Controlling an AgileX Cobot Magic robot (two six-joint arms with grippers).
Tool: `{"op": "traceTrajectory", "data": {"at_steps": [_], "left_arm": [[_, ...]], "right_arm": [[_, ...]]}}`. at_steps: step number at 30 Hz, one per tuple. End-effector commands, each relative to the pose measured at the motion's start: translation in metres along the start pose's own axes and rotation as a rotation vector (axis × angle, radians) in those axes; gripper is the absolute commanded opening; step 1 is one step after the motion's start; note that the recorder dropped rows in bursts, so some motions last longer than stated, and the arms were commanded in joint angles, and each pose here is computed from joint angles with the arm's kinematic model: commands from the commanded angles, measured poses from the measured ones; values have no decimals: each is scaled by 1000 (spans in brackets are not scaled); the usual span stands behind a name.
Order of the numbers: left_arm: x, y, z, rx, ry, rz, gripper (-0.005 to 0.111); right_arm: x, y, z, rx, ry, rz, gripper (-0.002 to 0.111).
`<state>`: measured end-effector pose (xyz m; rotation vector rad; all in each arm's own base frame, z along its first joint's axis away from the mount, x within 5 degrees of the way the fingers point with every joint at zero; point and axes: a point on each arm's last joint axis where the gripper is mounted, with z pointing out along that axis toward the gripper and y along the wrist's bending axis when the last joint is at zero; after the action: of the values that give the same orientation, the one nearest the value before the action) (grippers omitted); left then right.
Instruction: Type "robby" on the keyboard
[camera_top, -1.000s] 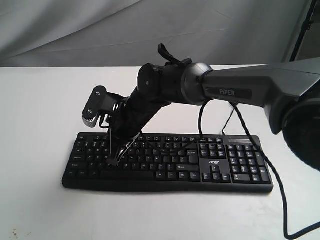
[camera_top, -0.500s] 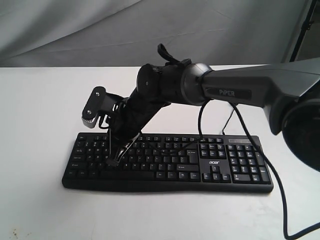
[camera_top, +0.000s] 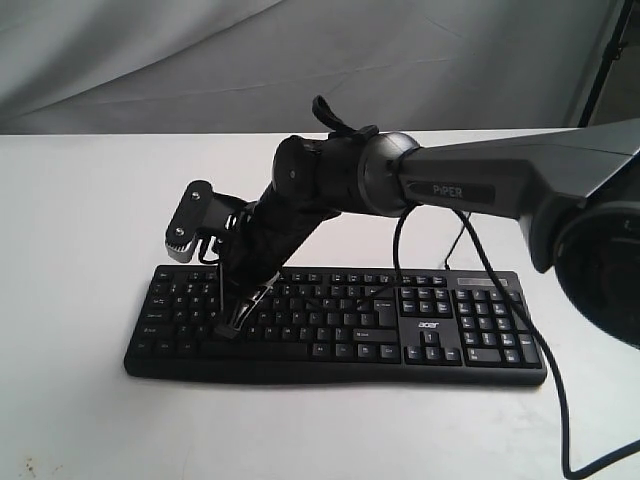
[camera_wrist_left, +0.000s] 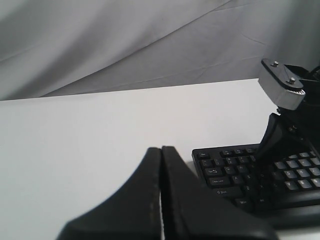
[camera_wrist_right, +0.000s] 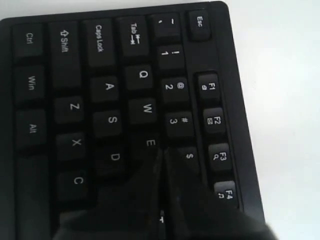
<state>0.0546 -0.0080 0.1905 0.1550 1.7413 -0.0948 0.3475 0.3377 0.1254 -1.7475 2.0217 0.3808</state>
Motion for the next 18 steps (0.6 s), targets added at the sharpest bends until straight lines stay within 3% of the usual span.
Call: {"op": "traceTrajectory", "data": {"at_steps": [1, 18], "left_arm": [[1, 0, 0, 5, -5, 3, 0], [1, 0, 0, 5, -5, 3, 0]], "right_arm": [[-5, 0, -3, 10, -11, -17, 0], [-2, 4, 2, -16, 7, -15, 0]]}}
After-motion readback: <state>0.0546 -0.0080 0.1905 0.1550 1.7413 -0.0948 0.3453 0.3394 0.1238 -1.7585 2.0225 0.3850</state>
